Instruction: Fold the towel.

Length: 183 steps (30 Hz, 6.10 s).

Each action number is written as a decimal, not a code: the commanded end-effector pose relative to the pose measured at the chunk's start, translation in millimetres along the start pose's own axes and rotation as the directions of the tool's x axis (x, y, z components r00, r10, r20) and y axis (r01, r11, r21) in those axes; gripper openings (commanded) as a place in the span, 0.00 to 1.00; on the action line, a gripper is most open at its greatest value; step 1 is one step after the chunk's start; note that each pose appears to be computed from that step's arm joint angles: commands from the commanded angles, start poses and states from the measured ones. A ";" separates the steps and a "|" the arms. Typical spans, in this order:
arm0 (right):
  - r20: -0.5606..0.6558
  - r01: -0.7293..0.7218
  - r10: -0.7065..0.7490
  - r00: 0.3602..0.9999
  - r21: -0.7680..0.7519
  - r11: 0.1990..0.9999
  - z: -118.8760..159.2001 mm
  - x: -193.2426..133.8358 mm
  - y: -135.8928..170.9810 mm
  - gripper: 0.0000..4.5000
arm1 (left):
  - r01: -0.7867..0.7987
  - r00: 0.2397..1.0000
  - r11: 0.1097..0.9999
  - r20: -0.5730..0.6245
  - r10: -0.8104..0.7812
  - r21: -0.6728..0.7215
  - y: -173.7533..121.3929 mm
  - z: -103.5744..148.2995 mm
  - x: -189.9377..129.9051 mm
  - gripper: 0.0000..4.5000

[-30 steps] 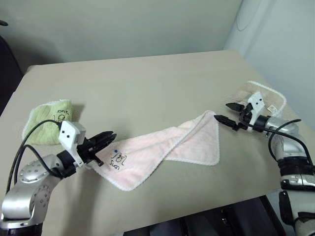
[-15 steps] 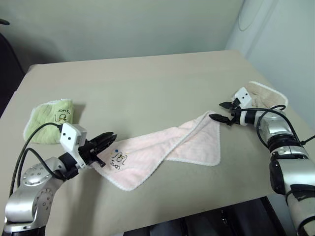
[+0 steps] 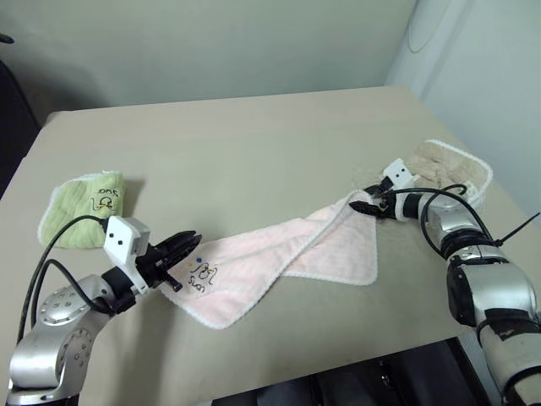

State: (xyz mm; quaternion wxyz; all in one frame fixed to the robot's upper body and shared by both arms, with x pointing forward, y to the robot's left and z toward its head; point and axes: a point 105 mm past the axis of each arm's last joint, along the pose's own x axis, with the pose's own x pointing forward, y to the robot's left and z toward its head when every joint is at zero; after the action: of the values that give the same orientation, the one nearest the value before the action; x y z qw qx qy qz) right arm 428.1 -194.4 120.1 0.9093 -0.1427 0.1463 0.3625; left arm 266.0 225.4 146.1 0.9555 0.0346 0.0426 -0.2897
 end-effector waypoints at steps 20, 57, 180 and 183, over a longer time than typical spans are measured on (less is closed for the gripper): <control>0.123 0.058 -0.056 0.991 -0.012 0.998 20.9 -3.2 -7.8 0.00 | 0.444 0.875 0.893 -0.251 -0.414 0.075 -31.9 29.3 -44.0 0.56; 0.150 0.023 -0.025 0.988 0.016 1.000 -1.1 -10.3 5.4 0.00 | 0.728 0.642 0.647 -0.554 -0.530 0.225 -70.3 -63.8 -14.9 0.17; 0.176 0.120 -0.179 0.968 0.302 0.946 25.6 -53.0 -19.7 0.77 | -0.229 0.973 0.973 0.031 0.228 0.031 79.0 8.7 8.0 0.80; 0.176 0.118 -0.176 0.968 0.297 0.947 25.4 -58.0 -20.9 0.77 | -0.195 0.980 0.978 0.025 0.198 -0.077 80.3 3.7 -5.8 0.80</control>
State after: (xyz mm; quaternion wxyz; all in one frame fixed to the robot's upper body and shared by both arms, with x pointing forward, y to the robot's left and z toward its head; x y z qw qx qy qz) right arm 406.2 -229.1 140.1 0.9496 0.0239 0.1351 0.2817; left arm 312.6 285.5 144.3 0.9802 0.0193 0.0444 -0.1918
